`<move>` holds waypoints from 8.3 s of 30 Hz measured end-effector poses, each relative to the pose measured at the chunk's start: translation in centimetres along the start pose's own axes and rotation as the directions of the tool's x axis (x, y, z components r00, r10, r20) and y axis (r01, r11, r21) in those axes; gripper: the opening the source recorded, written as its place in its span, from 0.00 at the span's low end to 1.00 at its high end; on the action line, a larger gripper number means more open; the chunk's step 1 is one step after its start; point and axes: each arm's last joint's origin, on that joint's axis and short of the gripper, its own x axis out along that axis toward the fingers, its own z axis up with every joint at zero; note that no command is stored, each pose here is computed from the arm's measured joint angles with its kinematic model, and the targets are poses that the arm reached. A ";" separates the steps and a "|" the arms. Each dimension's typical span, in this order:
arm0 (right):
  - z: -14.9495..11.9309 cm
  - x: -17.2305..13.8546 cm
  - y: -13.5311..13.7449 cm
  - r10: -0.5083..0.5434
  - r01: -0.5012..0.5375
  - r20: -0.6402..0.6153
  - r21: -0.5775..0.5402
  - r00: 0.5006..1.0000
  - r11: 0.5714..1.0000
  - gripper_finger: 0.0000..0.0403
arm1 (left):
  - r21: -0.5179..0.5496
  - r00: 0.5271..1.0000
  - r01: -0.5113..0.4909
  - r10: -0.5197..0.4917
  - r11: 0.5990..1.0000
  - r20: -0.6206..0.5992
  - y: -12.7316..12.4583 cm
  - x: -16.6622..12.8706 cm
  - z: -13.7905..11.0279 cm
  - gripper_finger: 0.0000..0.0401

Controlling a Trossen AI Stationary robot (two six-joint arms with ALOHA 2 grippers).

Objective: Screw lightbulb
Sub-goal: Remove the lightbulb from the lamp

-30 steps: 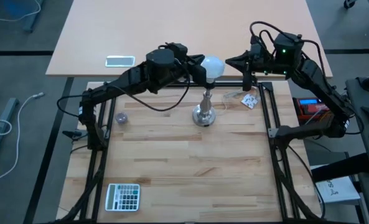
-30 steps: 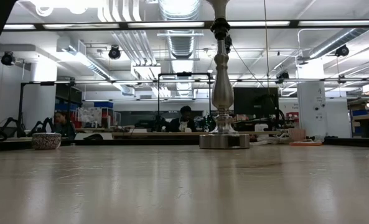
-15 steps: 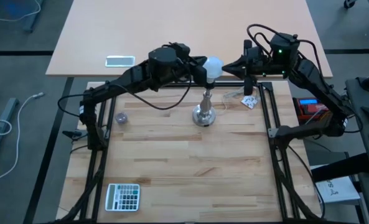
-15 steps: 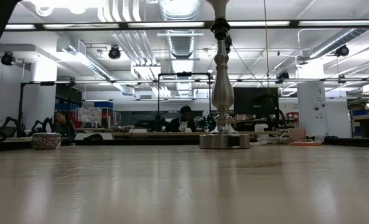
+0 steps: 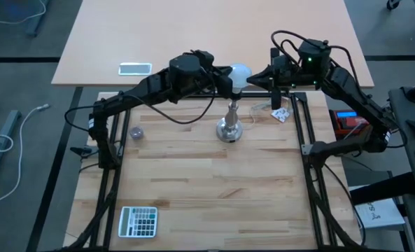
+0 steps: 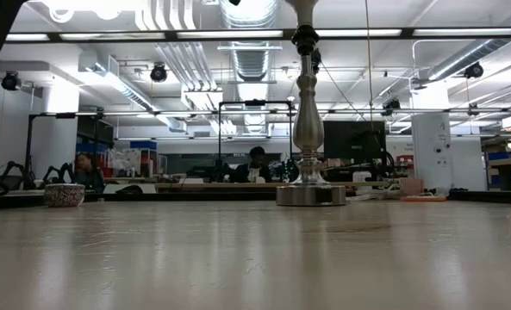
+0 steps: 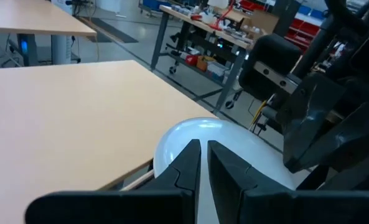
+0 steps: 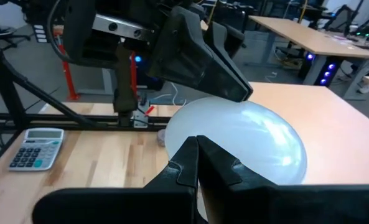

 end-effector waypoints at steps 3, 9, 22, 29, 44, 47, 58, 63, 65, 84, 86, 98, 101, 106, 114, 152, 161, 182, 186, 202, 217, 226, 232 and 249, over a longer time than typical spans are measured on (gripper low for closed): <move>0.0 0.0 0.0 -0.023 0.023 -0.009 -0.011 1.000 1.000 0.00 | -0.012 1.000 0.009 -0.009 1.000 -0.005 -0.1 0.0 -0.1 0.05; -0.1 0.0 -0.1 -0.053 0.052 -0.015 -0.029 0.998 0.998 0.00 | -0.030 0.999 0.043 -0.043 0.999 -0.019 -0.5 -0.2 -0.2 0.05; -0.1 0.6 -0.6 -0.097 0.096 -0.020 -0.073 0.995 0.993 0.00 | -0.067 0.992 0.127 -0.128 0.990 -0.007 -1.5 -0.3 -0.3 0.05; 0.5 -0.5 -0.3 -0.118 0.118 0.002 -0.068 0.993 0.991 0.00 | -0.046 0.990 0.138 -0.137 0.989 0.012 -1.6 -0.3 -0.2 0.05; 0.2 -0.2 0.2 0.044 -0.044 -0.005 0.021 0.999 0.999 0.00 | -0.001 0.995 0.070 -0.070 0.998 0.077 -0.3 0.6 0.5 0.05; -0.2 0.0 0.2 0.049 -0.048 -0.015 0.027 0.999 0.998 0.00 | 0.003 0.997 0.057 -0.057 0.998 0.055 -0.2 1.1 0.0 0.05; -0.5 0.1 0.0 -0.033 0.031 -0.053 -0.040 0.998 0.999 0.00 | -0.026 0.997 0.062 -0.061 0.998 0.038 -0.4 1.0 -0.5 0.05; -0.5 0.1 -0.1 -0.049 0.046 -0.057 -0.058 0.997 0.997 0.00 | -0.064 0.996 0.080 -0.078 0.995 0.036 -1.0 0.8 -0.7 0.05; -0.5 0.1 -0.2 -0.056 0.052 -0.059 -0.068 0.997 0.996 0.00 | -0.077 0.996 0.088 -0.086 0.993 0.034 -1.3 0.7 -0.8 0.05; 0.9 -0.8 -0.1 -0.110 0.110 0.006 -0.064 0.994 0.992 0.00 | -0.016 0.982 0.131 -0.127 0.991 0.141 -1.6 -0.2 1.2 0.05; 0.9 -0.7 -0.1 -0.103 0.103 0.007 -0.048 0.995 0.994 0.00 | -0.009 0.985 0.107 -0.104 0.994 0.140 -1.4 -0.2 1.3 0.05; 0.4 0.0 -0.3 -0.053 0.053 -0.012 -0.003 0.999 0.999 0.00 | 0.034 1.000 -0.009 0.008 0.999 0.030 0.0 0.4 0.2 0.05; 0.1 0.4 -0.4 -0.048 0.048 -0.022 -0.001 0.999 0.999 0.00 | 0.032 1.000 -0.011 0.010 0.999 0.028 0.0 0.4 0.1 0.05; -0.1 0.8 -0.5 -0.044 0.044 -0.031 -0.008 0.999 0.999 0.00 | 0.009 1.000 0.007 -0.008 1.000 0.016 0.0 0.4 0.1 0.05; -0.2 0.8 -0.7 -0.093 0.090 -0.046 -0.048 0.995 0.995 0.00 | -0.038 0.999 0.030 -0.030 0.999 0.022 -0.1 0.8 -0.2 0.05; 0.0 0.2 -0.6 -0.159 0.154 -0.040 -0.102 0.987 0.983 0.00 | -0.034 0.978 0.135 -0.127 0.990 0.165 -1.5 0.2 0.9 0.05; 0.3 -0.5 -0.4 -0.164 0.161 -0.023 -0.088 0.986 0.983 0.00 | 0.014 0.981 0.042 -0.044 0.999 0.187 -0.5 -0.1 1.6 0.05; 0.6 -0.9 -0.1 -0.128 0.128 -0.019 0.010 0.992 0.992 0.00 | -0.003 0.998 -0.038 0.038 0.999 0.044 0.8 0.7 0.1 0.05; 0.3 -0.7 -0.2 -0.126 0.126 -0.030 0.004 0.992 0.992 0.00 | -0.031 0.999 -0.023 0.024 0.999 0.036 0.8 0.7 0.1 0.05; -0.1 0.2 -0.7 -0.193 0.190 -0.067 -0.048 0.979 0.981 0.00 | -0.112 0.999 0.053 -0.053 0.992 0.003 -0.5 0.2 -0.6 0.05; 0.6 -0.3 -0.8 -0.230 0.227 -0.033 -0.080 0.973 0.971 0.00 | -0.105 0.987 0.155 -0.151 0.982 0.048 -1.5 0.0 -0.3 0.05; 0.9 -0.8 -0.3 -0.156 0.156 -0.023 -0.024 0.987 0.987 0.00 | -0.058 0.989 0.089 -0.082 0.994 0.120 -0.1 -0.2 1.6 0.05; 0.6 -0.5 -0.2 -0.098 0.098 -0.022 0.008 0.995 0.995 0.00 | -0.047 0.998 0.022 -0.019 0.999 0.057 1.0 0.6 0.9 0.05; -0.1 0.1 -0.5 -0.145 0.143 -0.046 -0.053 0.988 0.988 0.00 | -0.154 0.997 0.084 -0.082 0.985 0.014 0.3 1.0 -0.1 0.05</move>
